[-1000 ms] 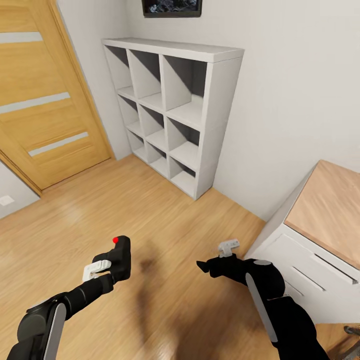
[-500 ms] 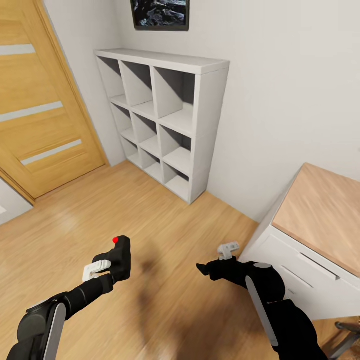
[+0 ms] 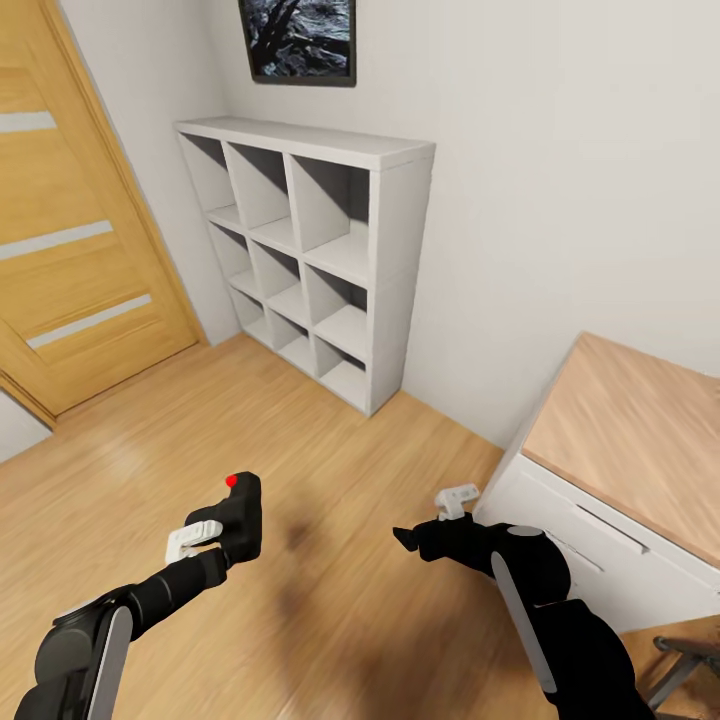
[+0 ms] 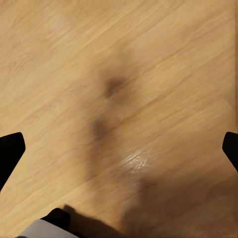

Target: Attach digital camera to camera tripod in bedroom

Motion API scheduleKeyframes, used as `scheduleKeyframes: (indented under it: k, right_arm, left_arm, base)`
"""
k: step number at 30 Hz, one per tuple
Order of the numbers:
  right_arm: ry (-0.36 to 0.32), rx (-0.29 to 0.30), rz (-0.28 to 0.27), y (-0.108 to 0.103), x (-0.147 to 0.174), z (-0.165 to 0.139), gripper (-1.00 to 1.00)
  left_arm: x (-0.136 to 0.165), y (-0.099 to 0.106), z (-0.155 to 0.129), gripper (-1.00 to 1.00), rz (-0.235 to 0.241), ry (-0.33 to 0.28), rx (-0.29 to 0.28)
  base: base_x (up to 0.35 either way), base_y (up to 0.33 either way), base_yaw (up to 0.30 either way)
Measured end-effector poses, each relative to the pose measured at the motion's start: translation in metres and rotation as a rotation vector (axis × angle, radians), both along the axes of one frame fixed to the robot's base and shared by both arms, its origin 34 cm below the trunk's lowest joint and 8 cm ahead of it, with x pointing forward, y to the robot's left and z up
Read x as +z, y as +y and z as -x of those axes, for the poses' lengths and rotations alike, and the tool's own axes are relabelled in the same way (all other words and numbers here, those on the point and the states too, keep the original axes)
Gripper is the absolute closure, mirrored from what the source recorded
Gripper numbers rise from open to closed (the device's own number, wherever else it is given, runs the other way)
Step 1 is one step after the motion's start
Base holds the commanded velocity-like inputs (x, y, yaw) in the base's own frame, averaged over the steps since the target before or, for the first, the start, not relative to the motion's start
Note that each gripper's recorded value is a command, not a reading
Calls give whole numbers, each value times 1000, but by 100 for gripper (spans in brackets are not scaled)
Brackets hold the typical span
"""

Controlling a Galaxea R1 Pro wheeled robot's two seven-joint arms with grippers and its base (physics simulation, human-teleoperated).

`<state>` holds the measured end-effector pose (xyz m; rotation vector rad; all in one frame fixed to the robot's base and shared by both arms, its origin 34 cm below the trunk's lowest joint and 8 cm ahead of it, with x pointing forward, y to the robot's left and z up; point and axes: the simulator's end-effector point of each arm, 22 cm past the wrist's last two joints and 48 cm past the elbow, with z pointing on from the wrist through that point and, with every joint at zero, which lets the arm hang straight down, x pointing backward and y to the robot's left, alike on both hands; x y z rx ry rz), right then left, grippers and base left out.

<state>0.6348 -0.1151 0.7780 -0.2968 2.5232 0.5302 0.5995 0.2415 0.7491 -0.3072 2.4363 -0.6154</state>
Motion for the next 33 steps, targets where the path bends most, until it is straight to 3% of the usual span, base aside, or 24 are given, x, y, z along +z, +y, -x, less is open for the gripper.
scheduleKeyframes:
  k: [33]
  right_arm:
    - [-51,1,-2,1,69,0,-100]
  left_arm:
    - [67,0,-2,100,-1,-51,0]
  base:
    - [0,0,-105]
